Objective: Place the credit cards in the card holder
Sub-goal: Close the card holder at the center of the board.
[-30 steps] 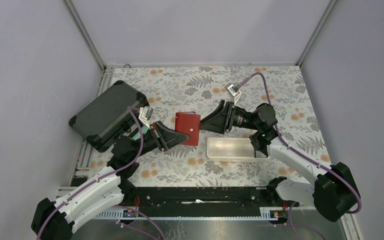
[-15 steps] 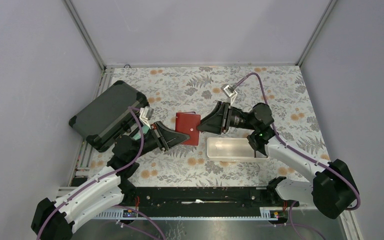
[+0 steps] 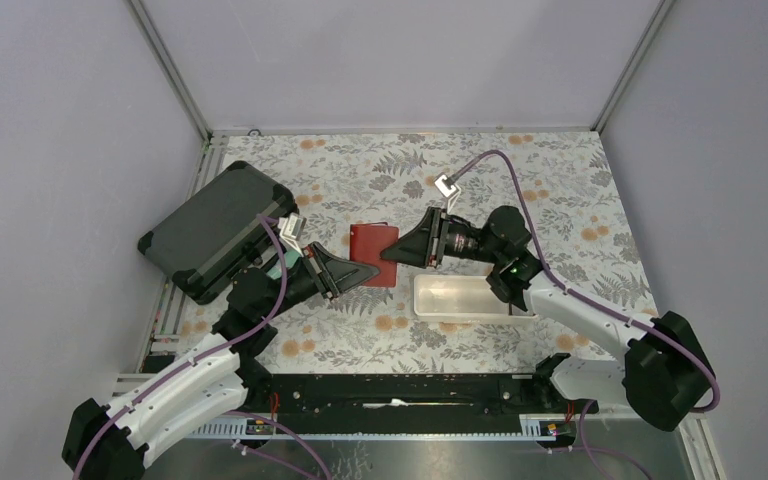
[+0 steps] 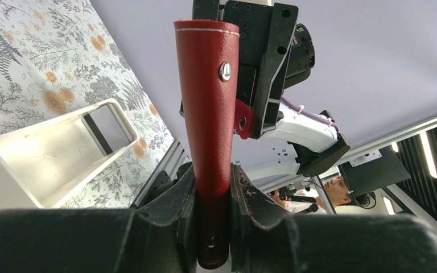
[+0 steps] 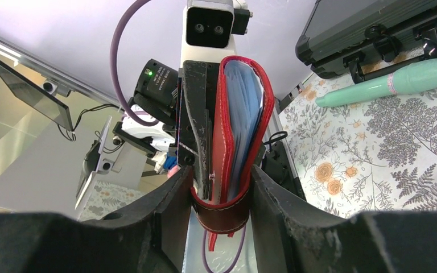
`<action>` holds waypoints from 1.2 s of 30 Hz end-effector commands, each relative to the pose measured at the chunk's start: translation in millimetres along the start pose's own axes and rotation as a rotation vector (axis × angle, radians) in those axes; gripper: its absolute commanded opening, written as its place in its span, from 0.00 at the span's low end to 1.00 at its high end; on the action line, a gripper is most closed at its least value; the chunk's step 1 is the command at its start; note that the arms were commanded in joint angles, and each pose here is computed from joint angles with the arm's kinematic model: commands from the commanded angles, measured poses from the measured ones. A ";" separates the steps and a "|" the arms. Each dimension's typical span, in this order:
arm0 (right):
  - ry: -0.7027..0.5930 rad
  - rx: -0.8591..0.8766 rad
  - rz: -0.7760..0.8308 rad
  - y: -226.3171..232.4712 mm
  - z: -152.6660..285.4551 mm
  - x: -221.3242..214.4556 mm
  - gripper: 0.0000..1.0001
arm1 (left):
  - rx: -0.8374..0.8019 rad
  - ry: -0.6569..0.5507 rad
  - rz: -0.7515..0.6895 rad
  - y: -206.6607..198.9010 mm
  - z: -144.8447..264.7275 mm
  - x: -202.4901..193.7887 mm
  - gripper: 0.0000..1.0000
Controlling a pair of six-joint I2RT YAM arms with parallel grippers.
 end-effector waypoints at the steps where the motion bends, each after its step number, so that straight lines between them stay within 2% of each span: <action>1: 0.014 0.086 0.064 24.2 -15.1 3.1 0.46 | 0.005 -0.059 -0.036 -6.7 -5.1 11.3 0.00; 22: 0.016 0.157 -0.004 20.9 -29.6 2.2 0.36 | -0.025 -0.009 -0.036 -5.1 -6.5 7.1 0.00; 28: 0.027 0.187 -0.023 25.2 -29.3 2.5 0.36 | -0.017 -0.015 -0.023 -2.8 -5.8 5.8 0.00; 36: 0.028 0.191 -0.022 31.9 -28.6 4.6 0.43 | -0.003 -0.023 0.006 2.8 -4.6 2.5 0.00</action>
Point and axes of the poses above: each gripper's point midway between its finger pads, its own z axis back along the fingers, its own y axis along the line the jaws close on, x = y × z, the point moved 10 cm from there along z, back along the fingers, and after that the axes turned 8 degrees about -z, right-handed, at the moved point
